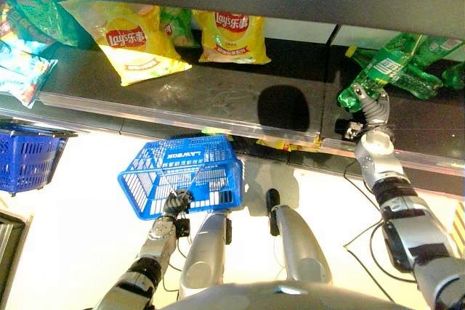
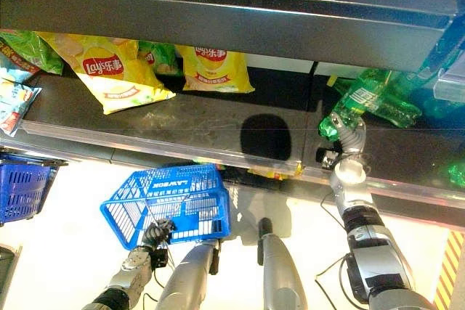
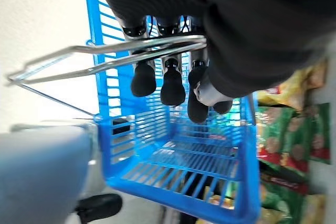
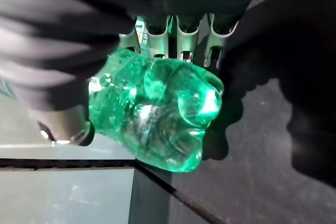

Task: Pick up the snacks into the basket

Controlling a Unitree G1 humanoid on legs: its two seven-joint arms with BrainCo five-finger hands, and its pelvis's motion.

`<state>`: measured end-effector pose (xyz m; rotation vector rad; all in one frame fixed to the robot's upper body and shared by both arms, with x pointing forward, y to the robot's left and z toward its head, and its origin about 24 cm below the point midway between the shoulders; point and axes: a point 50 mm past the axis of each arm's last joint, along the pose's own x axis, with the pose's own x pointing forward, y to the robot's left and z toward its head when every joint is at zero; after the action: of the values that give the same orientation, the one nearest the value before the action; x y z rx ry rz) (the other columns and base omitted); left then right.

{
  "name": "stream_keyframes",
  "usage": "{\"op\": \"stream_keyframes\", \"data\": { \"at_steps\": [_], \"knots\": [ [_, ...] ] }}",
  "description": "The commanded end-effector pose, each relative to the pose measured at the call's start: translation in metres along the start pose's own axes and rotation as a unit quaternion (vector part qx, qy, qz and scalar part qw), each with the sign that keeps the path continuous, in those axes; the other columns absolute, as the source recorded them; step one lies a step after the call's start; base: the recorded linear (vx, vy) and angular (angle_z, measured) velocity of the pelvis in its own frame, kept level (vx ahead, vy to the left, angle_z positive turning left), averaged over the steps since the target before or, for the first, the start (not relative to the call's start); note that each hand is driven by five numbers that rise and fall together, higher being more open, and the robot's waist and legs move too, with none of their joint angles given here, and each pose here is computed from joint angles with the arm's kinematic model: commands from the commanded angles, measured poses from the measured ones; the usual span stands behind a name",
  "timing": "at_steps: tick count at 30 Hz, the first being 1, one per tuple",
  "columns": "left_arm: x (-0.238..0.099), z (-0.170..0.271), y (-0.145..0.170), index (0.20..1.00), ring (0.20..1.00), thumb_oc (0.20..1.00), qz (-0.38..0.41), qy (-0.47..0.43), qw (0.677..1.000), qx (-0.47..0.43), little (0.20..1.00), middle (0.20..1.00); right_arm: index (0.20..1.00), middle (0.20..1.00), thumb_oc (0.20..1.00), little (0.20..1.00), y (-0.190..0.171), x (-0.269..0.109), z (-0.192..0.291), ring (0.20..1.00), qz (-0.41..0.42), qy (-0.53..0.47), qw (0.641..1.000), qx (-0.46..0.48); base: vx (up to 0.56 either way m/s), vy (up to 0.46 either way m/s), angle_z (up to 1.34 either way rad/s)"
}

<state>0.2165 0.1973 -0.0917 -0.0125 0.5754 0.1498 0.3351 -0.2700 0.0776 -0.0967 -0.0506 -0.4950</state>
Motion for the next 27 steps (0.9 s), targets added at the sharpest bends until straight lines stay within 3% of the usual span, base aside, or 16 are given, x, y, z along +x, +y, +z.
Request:
{"op": "stream_keyframes", "data": {
  "at_steps": [1, 5, 9, 10, 11, 12, 13, 14, 15, 16, 18, 19, 20, 22, 23, 27],
  "knots": [
    [-0.007, 0.035, 0.001, 0.2, 0.2, 0.2, 0.002, -0.11, 0.99, -0.082, 0.2, 0.2, 0.2, 0.2, 0.2, 0.2, 0.01, -0.015, 0.019, 0.2, 0.033, -0.098, 0.993, -0.056, 0.02, -0.004, 0.1],
    [-0.019, 0.071, 0.0, 0.2, 0.2, 0.2, -0.024, -0.196, 0.971, -0.134, 0.2, 0.2, 0.2, 0.2, 0.2, 0.2, 0.004, -0.033, 0.027, 0.2, 0.073, -0.161, 0.975, -0.136, 0.01, -0.002, 0.02],
    [-0.041, 0.109, 0.009, 0.2, 0.2, 0.2, -0.06, -0.281, 0.944, -0.164, 0.2, 0.2, 0.2, 0.2, 0.2, 0.2, 0.02, -0.073, 0.032, 0.2, 0.209, -0.237, 0.919, -0.236, 0.0, -0.048, 0.13],
    [-0.05, 0.126, 0.014, 0.2, 0.2, 0.2, -0.082, -0.314, 0.933, -0.154, 0.2, 0.2, 0.2, 0.2, 0.2, 0.2, 0.037, -0.09, 0.023, 0.2, 0.311, -0.249, 0.866, -0.302, -0.02, -0.061, 0.06],
    [-0.05, 0.126, 0.014, 0.2, 0.2, 0.2, -0.082, -0.314, 0.933, -0.155, 0.2, 0.2, 0.2, 0.2, 0.2, 0.2, 0.037, -0.09, 0.023, 0.2, 0.311, -0.25, 0.866, -0.302, -0.03, -0.054, 0.12],
    [-0.054, 0.142, 0.008, 0.2, 0.2, 0.2, -0.114, -0.339, 0.924, -0.133, 0.2, 0.2, 0.2, 0.2, 0.2, 0.2, 0.059, -0.105, 0.008, 0.2, 0.415, -0.254, 0.79, -0.372, -0.03, -0.014, 0.16],
    [-0.055, 0.143, 0.009, 0.2, 0.2, 0.2, -0.113, -0.339, 0.924, -0.133, 0.2, 0.2, 0.2, 0.2, 0.2, 0.2, 0.06, -0.105, 0.008, 0.2, 0.415, -0.255, 0.79, -0.372, -0.03, -0.032, 0.19],
    [-0.056, 0.148, 0.002, 0.2, 0.2, 0.2, -0.131, -0.345, 0.921, -0.123, 0.2, 0.2, 0.2, 0.2, 0.2, 0.2, 0.072, -0.114, 0.003, 0.2, 0.462, -0.262, 0.755, -0.385, -0.04, -0.028, 0.25],
    [-0.06, 0.164, -0.013, 0.2, 0.2, 0.2, -0.17, -0.369, 0.908, -0.097, 0.2, 0.2, 0.2, 0.2, 0.2, 0.2, 0.095, -0.128, -0.004, 0.2, 0.531, -0.272, 0.691, -0.408, -0.03, -0.031, 0.23],
    [-0.06, 0.165, -0.013, 0.2, 0.2, 0.2, -0.169, -0.37, 0.908, -0.097, 0.2, 0.2, 0.2, 0.2, 0.2, 0.2, 0.096, -0.128, -0.004, 0.2, 0.531, -0.273, 0.69, -0.408, -0.03, -0.041, 0.21],
    [-0.064, 0.185, -0.043, 0.2, 0.2, 0.2, -0.224, -0.395, 0.888, -0.074, 0.2, 0.2, 0.2, 0.2, 0.2, 0.2, 0.129, -0.144, -0.004, 0.2, 0.586, -0.31, 0.612, -0.43, -0.03, -0.073, 0.29],
    [-0.064, 0.186, -0.043, 0.2, 0.2, 0.2, -0.224, -0.396, 0.888, -0.074, 0.2, 0.2, 0.2, 0.2, 0.2, 0.2, 0.129, -0.143, -0.004, 0.2, 0.586, -0.311, 0.612, -0.431, -0.03, -0.048, 0.52],
    [-0.065, 0.194, -0.054, 0.2, 0.2, 0.2, -0.241, -0.405, 0.879, -0.067, 0.2, 0.2, 0.2, 0.2, 0.2, 0.2, 0.142, -0.148, 0.0, 0.2, 0.594, -0.34, 0.577, -0.446, -0.02, 0.002, 0.52],
    [-0.067, 0.2, -0.059, 0.2, 0.2, 0.2, -0.249, -0.413, 0.874, -0.063, 0.2, 0.2, 0.2, 0.2, 0.2, 0.2, 0.147, -0.147, 0.0, 0.2, 0.59, -0.349, 0.564, -0.461, -0.01, 0.012, 0.6],
    [-0.071, 0.204, -0.069, 0.2, 0.2, 0.2, -0.263, -0.419, 0.866, -0.074, 0.2, 0.2, 0.2, 0.2, 0.2, 0.2, 0.159, -0.151, -0.002, 0.2, 0.589, -0.369, 0.536, -0.479, -0.01, 0.02, 0.37],
    [-0.075, 0.212, -0.084, 0.2, 0.2, 0.2, -0.286, -0.424, 0.855, -0.085, 0.2, 0.2, 0.2, 0.2, 0.2, 0.2, 0.176, -0.154, -0.014, 0.2, 0.584, -0.368, 0.514, -0.509, -0.02, 0.0, 0.14]
  ]
}}
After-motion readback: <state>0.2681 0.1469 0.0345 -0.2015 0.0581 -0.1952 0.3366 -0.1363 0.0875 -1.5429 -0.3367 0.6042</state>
